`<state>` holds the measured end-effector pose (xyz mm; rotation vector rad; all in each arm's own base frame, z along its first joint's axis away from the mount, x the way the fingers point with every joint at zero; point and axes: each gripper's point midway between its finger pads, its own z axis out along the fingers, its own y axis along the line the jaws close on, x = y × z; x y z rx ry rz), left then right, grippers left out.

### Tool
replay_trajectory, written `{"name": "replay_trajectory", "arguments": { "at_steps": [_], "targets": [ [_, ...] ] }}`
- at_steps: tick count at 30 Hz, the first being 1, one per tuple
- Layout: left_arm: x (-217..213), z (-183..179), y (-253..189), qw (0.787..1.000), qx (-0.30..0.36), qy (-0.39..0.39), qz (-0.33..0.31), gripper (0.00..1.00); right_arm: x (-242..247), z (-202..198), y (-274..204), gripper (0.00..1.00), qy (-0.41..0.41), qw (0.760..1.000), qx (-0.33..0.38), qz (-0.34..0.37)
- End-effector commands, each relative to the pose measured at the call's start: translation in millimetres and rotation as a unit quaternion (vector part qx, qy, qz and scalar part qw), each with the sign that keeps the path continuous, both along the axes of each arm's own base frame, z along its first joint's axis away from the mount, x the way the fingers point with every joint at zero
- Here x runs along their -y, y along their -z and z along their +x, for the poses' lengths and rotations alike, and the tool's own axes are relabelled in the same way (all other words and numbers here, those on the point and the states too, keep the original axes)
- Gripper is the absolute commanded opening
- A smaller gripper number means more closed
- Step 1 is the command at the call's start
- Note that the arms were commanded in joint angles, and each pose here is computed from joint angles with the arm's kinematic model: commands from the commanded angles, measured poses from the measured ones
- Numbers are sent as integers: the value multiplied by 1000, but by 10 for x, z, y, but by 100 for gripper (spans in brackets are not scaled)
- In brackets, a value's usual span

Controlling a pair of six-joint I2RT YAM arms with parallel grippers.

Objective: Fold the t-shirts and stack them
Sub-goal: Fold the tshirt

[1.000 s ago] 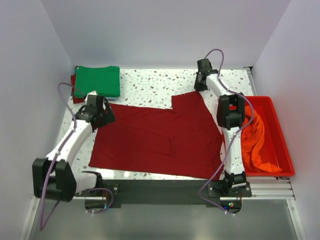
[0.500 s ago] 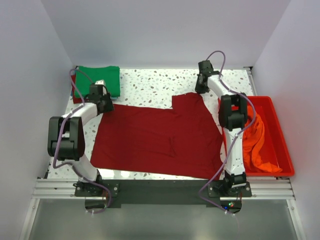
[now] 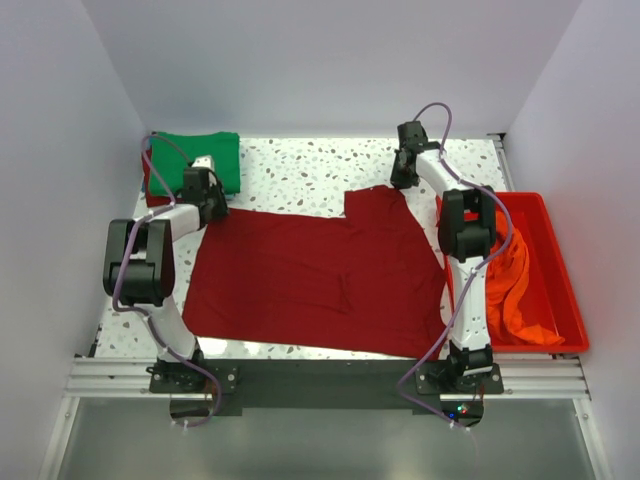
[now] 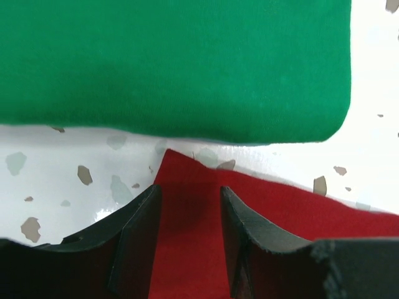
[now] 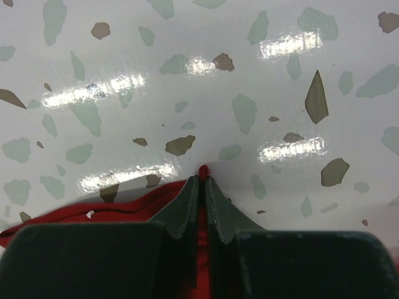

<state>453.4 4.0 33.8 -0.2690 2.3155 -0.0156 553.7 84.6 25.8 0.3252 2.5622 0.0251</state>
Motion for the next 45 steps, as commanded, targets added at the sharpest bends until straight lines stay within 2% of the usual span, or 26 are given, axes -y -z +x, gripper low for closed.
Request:
{"name": "replay_trajectory", "arguments": {
  "at_steps": [1, 10, 15, 17, 21, 22, 25, 27, 29, 30, 31, 34, 39, 45],
  "targets": [
    [-88, 311, -302, 997, 73, -10, 21, 47, 13, -154, -104, 1, -5, 1000, -19, 5],
    [-115, 427, -154, 998, 59, -15, 27, 45, -17, -134, -104, 1, -12, 1000, -19, 9],
    [-133, 492, -86, 998, 42, -22, 28, 40, -21, -115, -129, 1, -12, 1000, -16, 11],
    [-129, 471, -51, 999, 32, -22, 30, 32, -35, -105, -138, 1, -12, 1000, -14, 13],
    [-114, 421, -35, 999, 23, -21, 31, 26, -42, -89, -112, 1, -11, 1000, -15, 17],
    [-113, 404, -32, 999, 20, -21, 30, 20, -55, -83, -123, 1, -11, 1000, -14, 18],
    [-102, 337, 7, 999, 8, -22, 26, 13, -67, -75, -126, 1, -10, 1000, -14, 22],
    [-105, 275, 40, 999, -3, -24, 27, 11, -64, -58, -143, 1, -9, 1000, -11, 23],
    [-103, 175, 101, 999, -13, -30, 25, 20, -66, -62, -142, 1, -10, 1000, -12, 23],
    [-119, 148, 63, 999, -10, -35, 25, 31, -79, -65, -142, 1, -11, 1000, -12, 25],
    [-114, 132, 58, 999, -8, -36, 24, 47, -78, -60, -147, 1, -11, 1000, -12, 26],
    [-130, 134, 11, 999, -3, -40, 25, 62, -94, -51, -148, 1, -14, 999, -11, 30],
    [-126, 262, -61, 999, 7, -37, 26, 63, -121, -36, -151, 1, -15, 999, -12, 36],
    [-98, 392, -34, 999, 8, -23, 26, 52, -120, -63, -111, 1, -15, 999, -15, 37]
  ]
}}
